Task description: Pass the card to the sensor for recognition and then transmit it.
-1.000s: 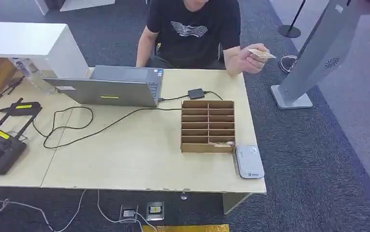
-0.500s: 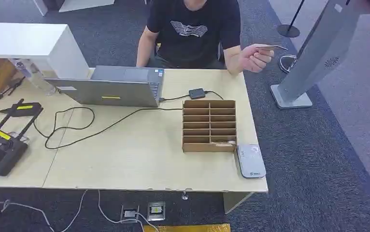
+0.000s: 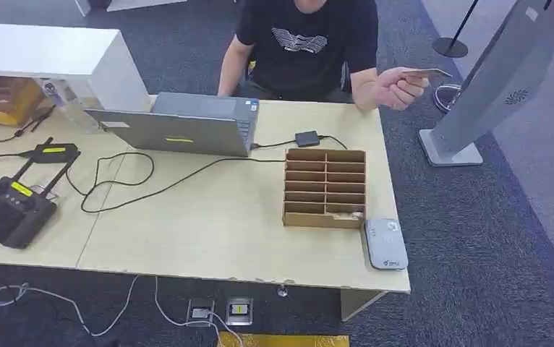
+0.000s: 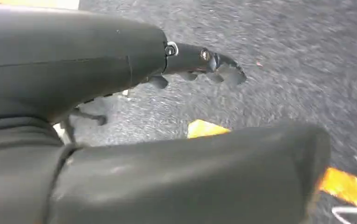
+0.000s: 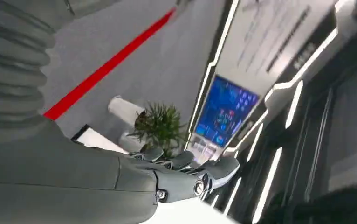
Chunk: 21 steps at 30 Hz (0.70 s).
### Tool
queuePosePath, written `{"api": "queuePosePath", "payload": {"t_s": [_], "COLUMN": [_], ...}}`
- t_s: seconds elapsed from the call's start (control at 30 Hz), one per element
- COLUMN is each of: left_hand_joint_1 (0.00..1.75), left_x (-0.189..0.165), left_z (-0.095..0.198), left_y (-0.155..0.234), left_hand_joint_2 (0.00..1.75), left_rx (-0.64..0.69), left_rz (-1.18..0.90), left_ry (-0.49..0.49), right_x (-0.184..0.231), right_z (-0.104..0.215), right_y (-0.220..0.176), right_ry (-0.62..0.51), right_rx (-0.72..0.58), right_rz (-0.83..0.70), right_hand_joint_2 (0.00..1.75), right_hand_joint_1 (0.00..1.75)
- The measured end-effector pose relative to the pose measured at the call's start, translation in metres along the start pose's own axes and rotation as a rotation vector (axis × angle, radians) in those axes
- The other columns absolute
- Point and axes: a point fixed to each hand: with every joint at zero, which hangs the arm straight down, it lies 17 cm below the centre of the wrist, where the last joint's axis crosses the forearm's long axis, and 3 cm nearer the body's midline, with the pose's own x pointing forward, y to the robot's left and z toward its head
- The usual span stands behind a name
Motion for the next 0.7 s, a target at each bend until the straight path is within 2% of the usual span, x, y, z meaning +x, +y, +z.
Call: {"api": "queuePosePath", "payload": {"t_s": [0.2, 0.33, 0.53, 0.7], "left_hand_joint_1": [0.0, 0.0, 0.0, 0.0], "left_x": [0.0, 0.001, 0.002, 0.002], "left_z": [0.0, 0.0, 0.001, 0.001], "left_y": [0.001, 0.003, 0.002, 0.002], "left_hand_joint_2": [0.0, 0.0, 0.0, 0.0], "left_rx": [-0.016, -0.022, -0.035, -0.039], "left_rz": [-0.038, -0.056, -0.071, -0.077], "left_ry": [-0.008, -0.019, -0.026, -0.026], "right_x": [0.027, 0.04, 0.054, 0.065], "right_z": [0.01, 0.031, 0.073, 0.102], "right_y": [0.081, 0.135, 0.199, 0.232], "right_ry": [-0.043, -0.073, -0.126, -0.177], "right_rx": [0.248, 0.409, 0.588, 0.667], "right_rz": [0.143, 0.211, 0.289, 0.322], "right_hand_joint_2": [1.75, 1.75, 1.75, 1.75], "right_hand_joint_1": [0.0, 0.0, 0.0, 0.0]}}
